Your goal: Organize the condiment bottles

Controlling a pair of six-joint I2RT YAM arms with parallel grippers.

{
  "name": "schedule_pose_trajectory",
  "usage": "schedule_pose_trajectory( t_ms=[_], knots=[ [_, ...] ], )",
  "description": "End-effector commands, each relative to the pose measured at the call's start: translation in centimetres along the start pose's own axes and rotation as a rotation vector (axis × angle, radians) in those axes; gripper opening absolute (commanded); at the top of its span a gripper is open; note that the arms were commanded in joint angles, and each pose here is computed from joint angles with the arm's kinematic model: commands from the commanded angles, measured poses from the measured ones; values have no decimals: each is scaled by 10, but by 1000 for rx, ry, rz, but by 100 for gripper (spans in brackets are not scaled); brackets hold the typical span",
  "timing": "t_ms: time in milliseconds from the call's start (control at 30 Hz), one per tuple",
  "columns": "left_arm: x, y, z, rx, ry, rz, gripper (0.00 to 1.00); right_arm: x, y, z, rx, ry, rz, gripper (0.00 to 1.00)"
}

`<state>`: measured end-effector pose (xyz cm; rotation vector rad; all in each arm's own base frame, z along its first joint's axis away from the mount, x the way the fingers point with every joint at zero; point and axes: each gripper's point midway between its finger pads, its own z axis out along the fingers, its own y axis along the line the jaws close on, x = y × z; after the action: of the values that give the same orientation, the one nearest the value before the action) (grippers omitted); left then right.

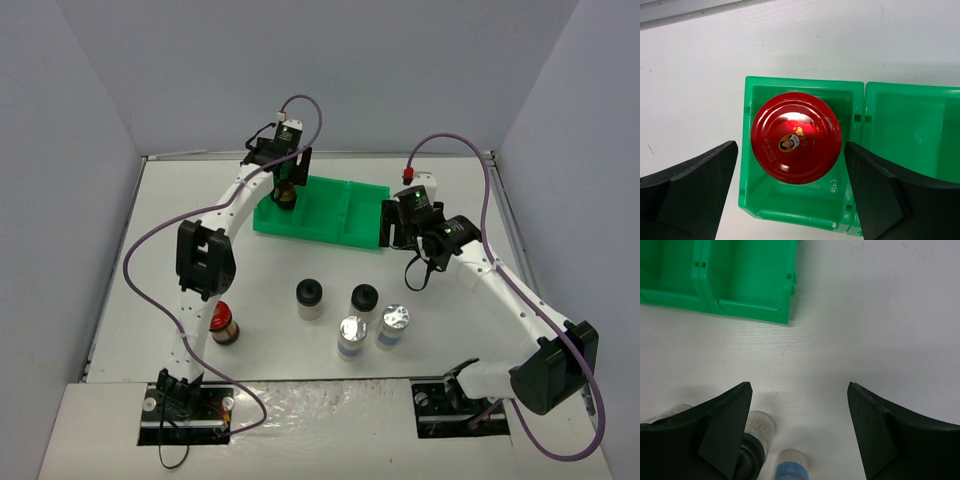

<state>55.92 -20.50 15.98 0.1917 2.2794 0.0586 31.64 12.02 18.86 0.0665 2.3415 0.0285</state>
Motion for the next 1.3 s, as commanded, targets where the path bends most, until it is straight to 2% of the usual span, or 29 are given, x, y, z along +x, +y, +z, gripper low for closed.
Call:
schedule_pose_trajectory(
  t_ms=[0,200,267,467,567,700,900,1267],
  knots=[
    [-77,31,-90,-45,-205,-68,86,-17,-3,-9,9,-72,28,75],
    [-33,47,-147,-127,-103,-114,86,-19,-6,-13,14,-86,29,75],
    [-2,57,-178,-183,-18,-144,85,-18,-8,-13,19,-87,25,76],
    [104,52,-244,-191,190,-181,84,-16,-6,-13,1,-101,38,76],
    [134,62,-275,-184,208,-240,84,-13,-3,-11,-18,-99,46,76],
    [183,81,-295,-214,252,-307,84,-11,0,-10,-33,-99,48,77],
    [240,97,-301,-277,301,-397,85,-3,5,-4,-56,-77,38,77],
    [287,69,-279,-189,389,-503,84,1,8,-2,-73,-67,40,77]
  ],
)
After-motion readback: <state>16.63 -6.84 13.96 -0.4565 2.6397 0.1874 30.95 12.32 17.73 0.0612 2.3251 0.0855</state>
